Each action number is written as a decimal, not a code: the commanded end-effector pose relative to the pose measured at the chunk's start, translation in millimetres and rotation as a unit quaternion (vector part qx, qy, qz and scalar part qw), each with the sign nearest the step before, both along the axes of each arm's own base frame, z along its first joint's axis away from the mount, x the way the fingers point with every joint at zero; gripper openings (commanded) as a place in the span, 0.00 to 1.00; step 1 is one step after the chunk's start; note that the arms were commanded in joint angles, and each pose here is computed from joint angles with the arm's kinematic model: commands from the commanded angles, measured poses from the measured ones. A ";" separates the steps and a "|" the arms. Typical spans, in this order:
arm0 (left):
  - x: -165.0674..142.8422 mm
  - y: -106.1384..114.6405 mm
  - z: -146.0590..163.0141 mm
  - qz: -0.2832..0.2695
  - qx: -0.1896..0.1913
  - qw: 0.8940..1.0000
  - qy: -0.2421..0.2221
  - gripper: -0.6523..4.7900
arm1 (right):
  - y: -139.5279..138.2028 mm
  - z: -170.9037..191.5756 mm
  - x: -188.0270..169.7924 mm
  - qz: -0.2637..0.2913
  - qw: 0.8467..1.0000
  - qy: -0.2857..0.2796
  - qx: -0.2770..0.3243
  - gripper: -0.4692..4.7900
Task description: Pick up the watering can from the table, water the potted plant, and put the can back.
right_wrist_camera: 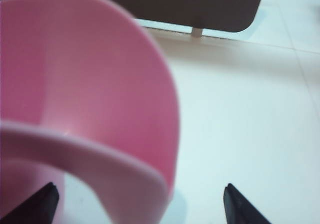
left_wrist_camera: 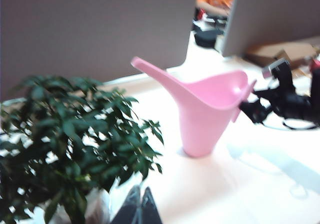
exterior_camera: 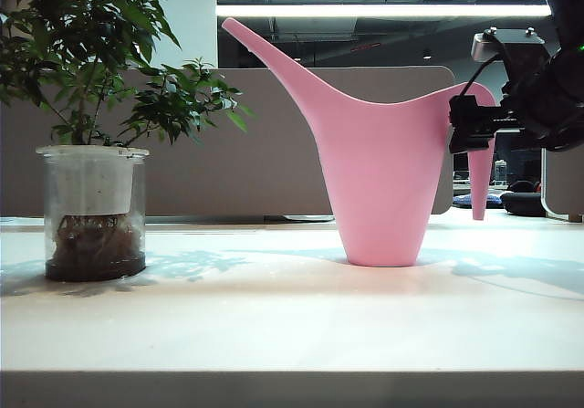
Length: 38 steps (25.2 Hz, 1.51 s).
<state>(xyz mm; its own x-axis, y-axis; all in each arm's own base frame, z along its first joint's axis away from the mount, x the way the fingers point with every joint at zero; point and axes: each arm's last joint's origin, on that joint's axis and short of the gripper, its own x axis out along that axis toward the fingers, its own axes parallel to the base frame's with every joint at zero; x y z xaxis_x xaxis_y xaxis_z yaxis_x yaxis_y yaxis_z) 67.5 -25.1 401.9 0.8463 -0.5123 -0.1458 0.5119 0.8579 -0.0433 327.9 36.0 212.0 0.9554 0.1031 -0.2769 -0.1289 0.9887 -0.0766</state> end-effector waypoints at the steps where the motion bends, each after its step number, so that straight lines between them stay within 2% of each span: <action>1: -1.7 0.2 -0.7 -0.006 0.004 1.000 0.009 0.11 | -6.7 6.0 5.9 -0.021 0.999 -0.043 0.001 0.97; 6: -1.9 0.2 -2.1 -0.006 0.007 1.000 0.015 0.11 | -13.3 3.6 11.4 -0.029 0.997 -0.068 0.004 0.97; 13: -1.9 0.2 -2.2 -0.008 0.017 1.000 0.009 0.11 | -12.7 -3.7 15.7 -0.025 0.997 -0.071 0.005 0.96; 14: -1.9 0.2 -2.2 -0.008 0.018 1.000 0.009 0.11 | -12.4 -3.5 15.7 -0.020 0.997 -0.072 0.006 0.92; 15: -1.9 0.2 -2.2 -0.008 0.018 1.000 0.009 0.11 | -12.2 -3.3 15.7 -0.017 0.997 -0.072 0.007 0.84; 18: -1.9 0.2 -2.2 -0.008 0.018 1.000 0.009 0.11 | -12.3 -2.9 15.8 -0.018 0.997 -0.074 0.007 0.44; 20: -1.9 0.2 -2.3 -0.008 0.018 1.000 0.009 0.11 | -12.3 -3.0 15.8 -0.018 0.997 -0.073 0.007 0.38; 26: -2.1 0.2 -3.0 -0.008 0.019 1.000 0.013 0.11 | -12.3 -0.9 15.9 -0.018 0.996 -0.084 0.008 0.38; 32: -2.2 0.3 -3.4 -0.008 0.019 1.000 0.015 0.11 | -12.2 17.7 15.2 -0.018 0.990 -0.141 0.009 0.39; 36: -2.3 0.3 -4.0 -0.008 0.020 1.000 0.018 0.11 | -10.5 39.0 13.2 -0.010 0.984 -0.177 -0.028 0.39; 38: -2.4 0.3 -4.5 -0.008 0.020 1.000 0.021 0.11 | -3.7 59.8 10.2 0.001 0.975 -0.211 -0.064 0.39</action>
